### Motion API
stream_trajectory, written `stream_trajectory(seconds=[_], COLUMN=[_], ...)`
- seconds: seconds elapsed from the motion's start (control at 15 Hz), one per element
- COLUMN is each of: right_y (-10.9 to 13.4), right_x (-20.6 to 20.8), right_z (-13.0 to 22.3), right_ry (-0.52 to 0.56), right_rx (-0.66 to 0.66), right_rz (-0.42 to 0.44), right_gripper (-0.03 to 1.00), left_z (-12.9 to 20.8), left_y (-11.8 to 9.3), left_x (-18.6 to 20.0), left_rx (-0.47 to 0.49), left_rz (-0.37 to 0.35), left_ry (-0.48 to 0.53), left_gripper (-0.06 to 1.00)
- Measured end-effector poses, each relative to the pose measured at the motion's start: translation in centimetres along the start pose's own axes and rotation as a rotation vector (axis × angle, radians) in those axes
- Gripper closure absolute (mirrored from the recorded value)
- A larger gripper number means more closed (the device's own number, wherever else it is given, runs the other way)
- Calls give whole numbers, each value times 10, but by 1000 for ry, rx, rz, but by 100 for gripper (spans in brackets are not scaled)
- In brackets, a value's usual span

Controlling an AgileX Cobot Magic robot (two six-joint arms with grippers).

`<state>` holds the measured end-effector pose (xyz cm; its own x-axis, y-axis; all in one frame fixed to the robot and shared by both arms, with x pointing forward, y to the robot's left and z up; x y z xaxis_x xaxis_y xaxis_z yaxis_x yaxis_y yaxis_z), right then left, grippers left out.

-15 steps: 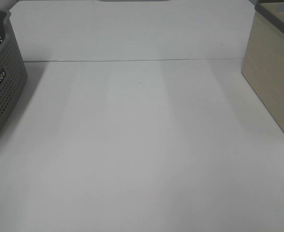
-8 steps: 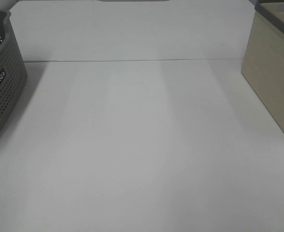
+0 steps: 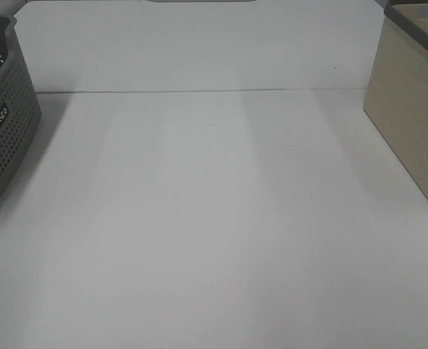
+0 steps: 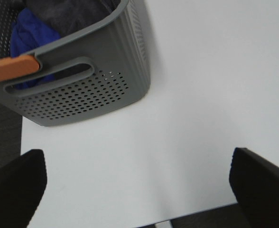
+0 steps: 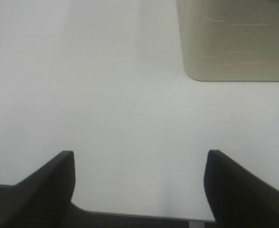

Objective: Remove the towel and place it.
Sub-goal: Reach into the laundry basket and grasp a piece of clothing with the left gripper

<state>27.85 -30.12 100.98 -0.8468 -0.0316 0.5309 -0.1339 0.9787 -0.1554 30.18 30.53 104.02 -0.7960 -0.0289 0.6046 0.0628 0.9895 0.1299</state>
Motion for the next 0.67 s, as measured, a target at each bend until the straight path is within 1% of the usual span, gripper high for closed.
stream_trajectory(seconds=[0.07, 0.13, 0.33, 0.4, 0.53, 0.6, 0.67], right_y=[0, 0, 0, 0, 0, 0, 0], right_x=[0, 0, 0, 0, 0, 0, 0], right_z=[0, 0, 0, 0, 0, 0, 0], right_ry=[0, 0, 0, 0, 0, 0, 0], right_rx=[0, 0, 0, 0, 0, 0, 0], right_rz=[0, 0, 0, 0, 0, 0, 0], right_gripper=[22, 22, 22, 22, 22, 22, 22], left_z=[-11, -36, -93, -104, -150, -170, -199], left_y=[3, 10, 30, 34, 49, 56, 63], left_x=[0, -2, -22, -25, -59, -80, -117], left_rx=[-99, -277, -646, -691, -805, -854, -914], left_rz=[1, -12, -34, -42, -61, -70, -68], left_ry=[37, 78, 208, 219, 308, 348, 395], left_gripper=[-5, -5, -5, -5, -5, -5, -5])
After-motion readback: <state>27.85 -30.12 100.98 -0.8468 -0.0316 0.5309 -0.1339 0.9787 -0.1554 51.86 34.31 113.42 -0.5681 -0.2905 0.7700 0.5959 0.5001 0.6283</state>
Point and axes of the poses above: a point on each arm's last joint axis where the gripper is mounted, x pointing back along that axis away from the gripper, y along the wrist's bending axis when the last joint is at zero, z = x × y, the point moved 5 cm from there along -x, pointing out along that axis toward the gripper, and after that the axes turned 9 degrees about x, right-handed, at the moved point
